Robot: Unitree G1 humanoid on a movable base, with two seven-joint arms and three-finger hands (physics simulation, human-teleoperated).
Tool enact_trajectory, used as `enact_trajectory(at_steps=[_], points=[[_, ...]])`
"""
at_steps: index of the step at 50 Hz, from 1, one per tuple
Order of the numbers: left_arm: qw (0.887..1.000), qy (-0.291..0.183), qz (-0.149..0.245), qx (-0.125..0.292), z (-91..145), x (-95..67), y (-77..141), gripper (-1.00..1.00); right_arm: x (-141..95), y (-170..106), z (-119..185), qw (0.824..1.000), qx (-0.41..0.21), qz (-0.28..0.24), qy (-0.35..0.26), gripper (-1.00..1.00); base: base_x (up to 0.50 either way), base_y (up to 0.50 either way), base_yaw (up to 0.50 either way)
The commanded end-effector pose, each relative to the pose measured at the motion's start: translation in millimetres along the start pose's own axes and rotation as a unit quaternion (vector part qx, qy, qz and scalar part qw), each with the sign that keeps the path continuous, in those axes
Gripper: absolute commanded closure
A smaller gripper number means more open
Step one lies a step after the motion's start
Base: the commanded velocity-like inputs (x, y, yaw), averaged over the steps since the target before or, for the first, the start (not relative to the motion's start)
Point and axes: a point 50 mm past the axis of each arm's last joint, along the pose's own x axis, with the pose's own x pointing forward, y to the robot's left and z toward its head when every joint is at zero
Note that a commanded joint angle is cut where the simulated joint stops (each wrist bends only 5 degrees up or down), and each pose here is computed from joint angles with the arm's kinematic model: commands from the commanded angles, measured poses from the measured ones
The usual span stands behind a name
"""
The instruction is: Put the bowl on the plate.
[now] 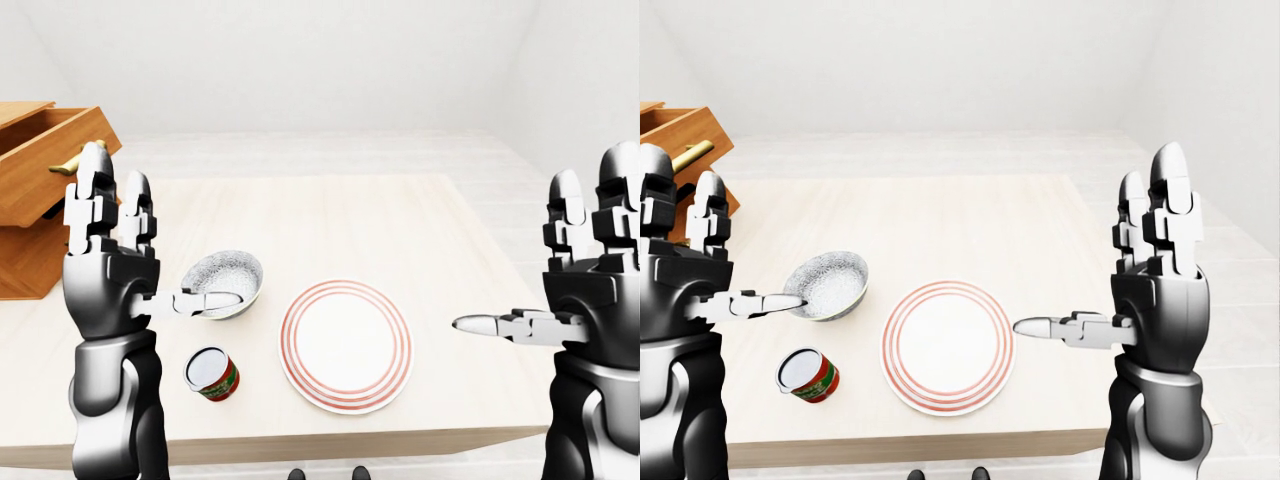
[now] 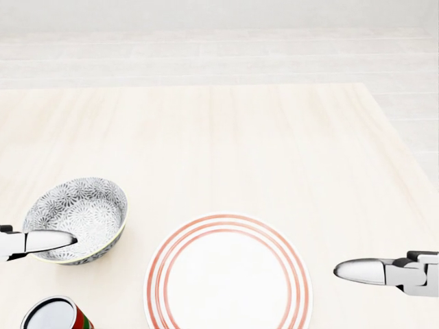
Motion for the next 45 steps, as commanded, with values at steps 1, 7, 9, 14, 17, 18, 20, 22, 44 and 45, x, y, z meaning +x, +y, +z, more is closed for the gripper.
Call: enact_trajectory(at_steps=[1, 7, 9, 14, 17, 18, 20, 22, 44, 45], points=[[1.000, 0.000, 0.000, 0.001, 0.3, -0.5, 1.2, -1.00, -1.1, 0.3, 1.9, 1.000, -0.001, 0.000, -0.002, -1.00, 0.00, 0.00, 0.00], [1.000, 0.005, 0.001, -0.001, -2.0, -1.6, 3.1, -1.00, -0.7, 1.9, 2.8, 1.000, -0.003, 0.002, -0.004, -1.00, 0.00, 0.00, 0.00], [1.000, 0.010, 0.002, -0.002, -4.0, -1.5, 3.5, -1.00, -0.8, 2.1, 4.4, 1.000, -0.004, 0.003, -0.007, -1.00, 0.00, 0.00, 0.00], [1.000, 0.009, 0.000, -0.002, -3.7, -1.5, 3.7, -1.00, -1.3, 2.1, 6.7, 1.000, -0.006, 0.004, -0.011, -1.00, 0.00, 0.00, 0.00], [1.000, 0.010, -0.001, -0.001, -4.1, -1.5, 3.5, -1.00, -1.7, 2.7, 5.5, 1.000, -0.005, 0.005, -0.008, -1.00, 0.00, 0.00, 0.00], [1.000, 0.010, -0.002, 0.000, -4.3, -1.2, 3.5, -1.00, -1.8, 2.7, 5.4, 1.000, -0.005, 0.005, -0.008, -1.00, 0.00, 0.00, 0.00], [1.000, 0.013, -0.001, 0.002, -6.0, 0.2, 3.5, -1.00, -1.8, 3.1, 4.0, 1.000, -0.005, 0.006, -0.005, -1.00, 0.00, 0.00, 0.00], [1.000, 0.016, 0.001, 0.002, -7.8, 0.8, 3.6, -1.00, -1.8, 3.0, 3.3, 1.000, -0.004, 0.006, -0.003, -1.00, 0.00, 0.00, 0.00], [0.999, 0.036, 0.006, 0.028, -19.3, 7.6, -0.7, -1.00, -2.2, 1.1, 2.6, 1.000, -0.010, 0.008, -0.001, -1.00, 0.00, 0.00, 0.00], [0.999, 0.034, 0.006, 0.025, -19.5, 9.1, 0.2, -1.00, -2.3, 1.3, 2.5, 1.000, -0.011, 0.009, 0.000, -1.00, 0.00, 0.00, 0.00]])
